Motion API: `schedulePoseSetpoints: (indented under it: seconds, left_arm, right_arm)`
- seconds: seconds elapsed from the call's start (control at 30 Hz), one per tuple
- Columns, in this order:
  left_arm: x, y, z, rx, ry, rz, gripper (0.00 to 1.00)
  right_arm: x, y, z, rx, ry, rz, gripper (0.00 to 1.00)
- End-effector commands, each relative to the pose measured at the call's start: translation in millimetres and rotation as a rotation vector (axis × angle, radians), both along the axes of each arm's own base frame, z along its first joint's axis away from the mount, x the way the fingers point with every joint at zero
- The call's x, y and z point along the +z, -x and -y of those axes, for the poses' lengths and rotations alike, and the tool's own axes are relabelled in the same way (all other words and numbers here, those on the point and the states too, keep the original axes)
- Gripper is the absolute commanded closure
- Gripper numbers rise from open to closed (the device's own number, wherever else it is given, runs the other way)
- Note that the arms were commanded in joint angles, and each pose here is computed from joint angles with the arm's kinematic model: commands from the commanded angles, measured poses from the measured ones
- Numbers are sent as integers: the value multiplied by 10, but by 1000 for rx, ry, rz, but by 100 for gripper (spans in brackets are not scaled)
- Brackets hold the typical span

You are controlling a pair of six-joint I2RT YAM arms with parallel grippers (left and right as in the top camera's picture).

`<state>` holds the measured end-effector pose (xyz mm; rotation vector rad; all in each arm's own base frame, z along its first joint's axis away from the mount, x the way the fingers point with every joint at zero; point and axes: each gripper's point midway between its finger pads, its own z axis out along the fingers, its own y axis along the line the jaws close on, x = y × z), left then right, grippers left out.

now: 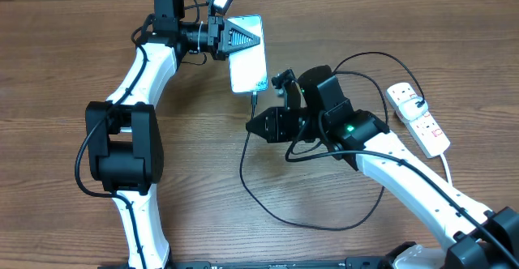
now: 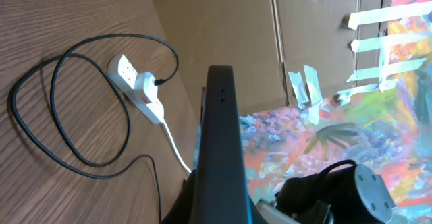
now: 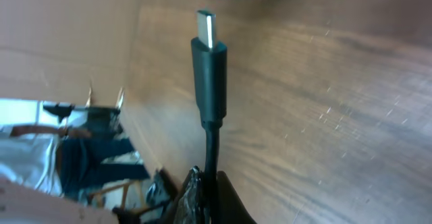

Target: Plug charger to phone and switch on socket

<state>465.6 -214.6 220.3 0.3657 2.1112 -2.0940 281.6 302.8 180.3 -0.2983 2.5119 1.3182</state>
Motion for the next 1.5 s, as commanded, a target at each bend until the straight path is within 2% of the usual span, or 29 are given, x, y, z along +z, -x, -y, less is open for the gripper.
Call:
schedulePoseSetpoints:
  seconds: [0.0, 0.23, 0.6, 0.8, 1.2, 1.47]
  left_arm:
    - [142, 46, -31, -27, 28, 37, 96]
    - [142, 46, -31, -27, 27, 31, 96]
    - [144, 45, -31, -26, 16, -106, 96]
    - [144, 45, -31, -26, 16, -109, 96]
    - [175, 24, -27, -27, 19, -66, 96]
    - [174, 32, -4, -30, 6, -201, 96]
  right_arm:
    - [13, 134, -50, 79, -45, -19, 96]
    - [14, 193, -84, 117, -72, -44, 96]
    - [-86, 98, -61, 114, -91, -80, 96]
    - [-22, -2, 55, 99, -131, -90, 96]
    - [12, 16, 35, 120, -155, -91, 96]
    - [37, -23, 16, 105, -169, -98, 96]
